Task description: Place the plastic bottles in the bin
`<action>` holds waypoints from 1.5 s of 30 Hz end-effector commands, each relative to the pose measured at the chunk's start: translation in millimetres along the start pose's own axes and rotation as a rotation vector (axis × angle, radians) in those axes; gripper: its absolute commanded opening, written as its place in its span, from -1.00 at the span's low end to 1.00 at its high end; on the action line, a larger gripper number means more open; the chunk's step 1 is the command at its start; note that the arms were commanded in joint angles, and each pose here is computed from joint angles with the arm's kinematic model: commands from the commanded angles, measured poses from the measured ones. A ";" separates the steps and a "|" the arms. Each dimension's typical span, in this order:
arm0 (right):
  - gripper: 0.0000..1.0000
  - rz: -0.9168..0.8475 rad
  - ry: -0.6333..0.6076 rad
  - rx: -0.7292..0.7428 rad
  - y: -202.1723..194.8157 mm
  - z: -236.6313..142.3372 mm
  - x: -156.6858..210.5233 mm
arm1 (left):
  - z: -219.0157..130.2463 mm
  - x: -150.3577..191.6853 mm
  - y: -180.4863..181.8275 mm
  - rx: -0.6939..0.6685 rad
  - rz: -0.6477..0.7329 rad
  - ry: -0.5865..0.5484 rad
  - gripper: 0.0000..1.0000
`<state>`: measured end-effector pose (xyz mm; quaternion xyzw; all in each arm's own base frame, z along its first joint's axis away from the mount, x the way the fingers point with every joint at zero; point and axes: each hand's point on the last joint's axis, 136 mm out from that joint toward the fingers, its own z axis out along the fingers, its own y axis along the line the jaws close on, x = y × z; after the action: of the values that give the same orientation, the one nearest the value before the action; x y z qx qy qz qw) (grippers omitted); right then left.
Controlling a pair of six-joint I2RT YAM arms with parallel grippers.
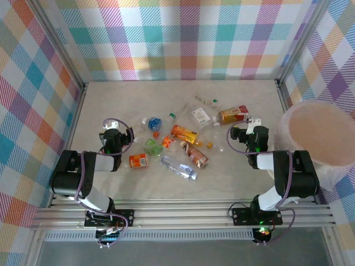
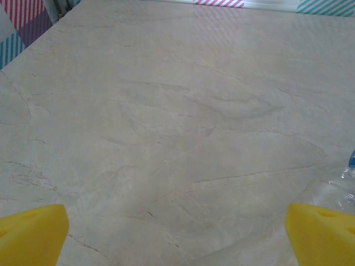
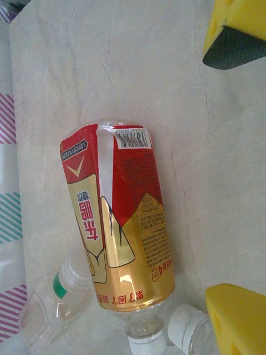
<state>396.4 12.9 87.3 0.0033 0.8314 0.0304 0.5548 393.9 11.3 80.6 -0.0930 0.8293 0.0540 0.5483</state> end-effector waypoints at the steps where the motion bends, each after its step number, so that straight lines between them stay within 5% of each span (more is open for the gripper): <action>1: 0.99 0.006 -0.025 0.003 0.8 -1.0 -4.2 | -2.2 -2.6 1.4 -0.008 -0.015 -0.020 1.00; 28: 0.99 0.006 -0.026 0.003 0.5 -1.3 -4.3 | -3.1 -2.7 1.1 -0.005 -0.014 -0.023 1.00; 40: 0.99 -0.019 0.020 -0.088 19.7 -21.5 -39.8 | -12.9 -31.9 1.7 -0.027 -0.002 0.019 1.00; 45: 0.99 0.125 0.113 -0.184 40.1 -29.7 -54.8 | -40.4 -57.0 15.5 -0.076 -0.096 -0.016 1.00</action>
<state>396.9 30.4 150.6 -0.0119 0.8303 0.0792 0.5516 385.4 17.0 130.0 -0.1143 0.8251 0.0586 0.5502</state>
